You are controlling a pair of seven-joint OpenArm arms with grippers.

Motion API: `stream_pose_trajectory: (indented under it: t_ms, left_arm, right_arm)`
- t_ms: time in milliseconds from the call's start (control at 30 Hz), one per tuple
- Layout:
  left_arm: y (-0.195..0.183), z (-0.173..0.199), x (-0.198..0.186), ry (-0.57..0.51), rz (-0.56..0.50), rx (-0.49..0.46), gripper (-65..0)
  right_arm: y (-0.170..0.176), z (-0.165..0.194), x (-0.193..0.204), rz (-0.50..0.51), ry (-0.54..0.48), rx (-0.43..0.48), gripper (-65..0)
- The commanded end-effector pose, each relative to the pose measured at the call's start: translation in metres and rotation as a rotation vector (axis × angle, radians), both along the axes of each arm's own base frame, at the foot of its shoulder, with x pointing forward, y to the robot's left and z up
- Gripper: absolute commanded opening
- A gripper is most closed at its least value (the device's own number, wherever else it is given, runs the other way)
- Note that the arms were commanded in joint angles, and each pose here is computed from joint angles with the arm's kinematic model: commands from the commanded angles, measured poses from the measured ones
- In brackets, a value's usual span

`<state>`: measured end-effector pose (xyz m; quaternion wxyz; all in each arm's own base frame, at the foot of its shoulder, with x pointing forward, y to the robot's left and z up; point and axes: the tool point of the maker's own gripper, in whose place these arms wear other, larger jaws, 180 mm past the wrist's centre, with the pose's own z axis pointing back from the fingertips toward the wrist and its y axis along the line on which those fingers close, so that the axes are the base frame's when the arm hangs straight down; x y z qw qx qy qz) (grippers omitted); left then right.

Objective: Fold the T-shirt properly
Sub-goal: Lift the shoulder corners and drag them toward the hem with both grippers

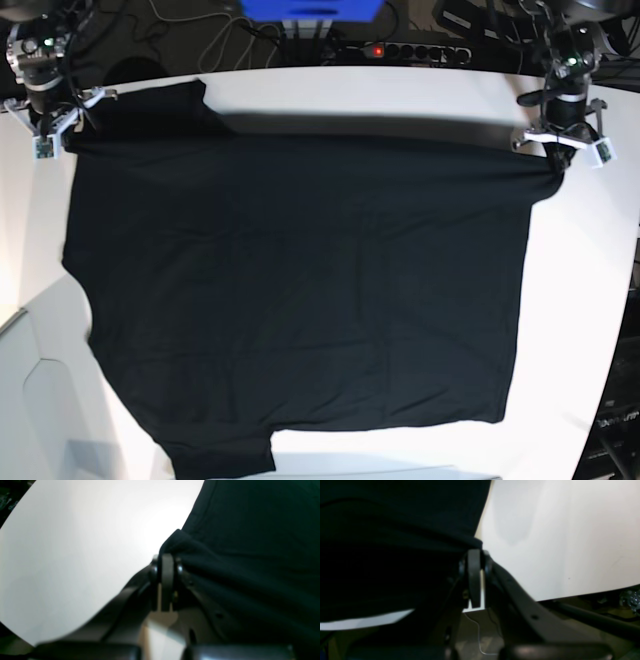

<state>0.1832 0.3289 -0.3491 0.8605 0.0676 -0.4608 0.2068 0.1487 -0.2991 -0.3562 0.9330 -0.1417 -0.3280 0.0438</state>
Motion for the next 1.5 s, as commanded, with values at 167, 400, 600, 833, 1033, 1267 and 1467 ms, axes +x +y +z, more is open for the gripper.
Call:
stream_pose_trajectory:
  t_ms: [167, 400, 600, 833, 1033, 1267, 1467]
  left_arm:
    - [0.013, 0.019, 0.007, -0.058, 0.017, 0.042, -65.0]
    - [0.011, 0.038, 0.039, -0.155, 0.017, 0.037, -65.0]
    - [0.015, 0.058, 0.075, -0.256, 0.03, 0.03, -65.0]
    - [0.018, 0.063, 0.123, -0.33, 0.049, -0.024, -65.0]
    - [0.017, 0.062, 0.153, -0.354, 0.054, -0.069, -65.0]
    - [0.022, 0.051, 0.171, -0.347, 0.085, -0.115, -65.0]
    - [0.016, 0.04, 0.192, -0.329, 0.077, -0.153, -65.0]
  right_arm:
    - [0.021, 0.019, 0.037, 0.065, -0.109, 0.014, -65.0]
    - [0.028, 0.044, 0.086, 0.085, -0.234, 0.021, -65.0]
    - [0.041, 0.074, 0.133, 0.127, -0.36, 0.033, -65.0]
    - [0.058, 0.084, 0.19, 0.239, -0.406, 0.063, -65.0]
    - [0.045, 0.09, 0.233, 0.233, -0.422, 0.084, -65.0]
    - [0.033, 0.092, 0.266, 0.212, -0.424, 0.129, -65.0]
    - [0.034, 0.093, 0.283, 0.204, -0.453, 0.174, -65.0]
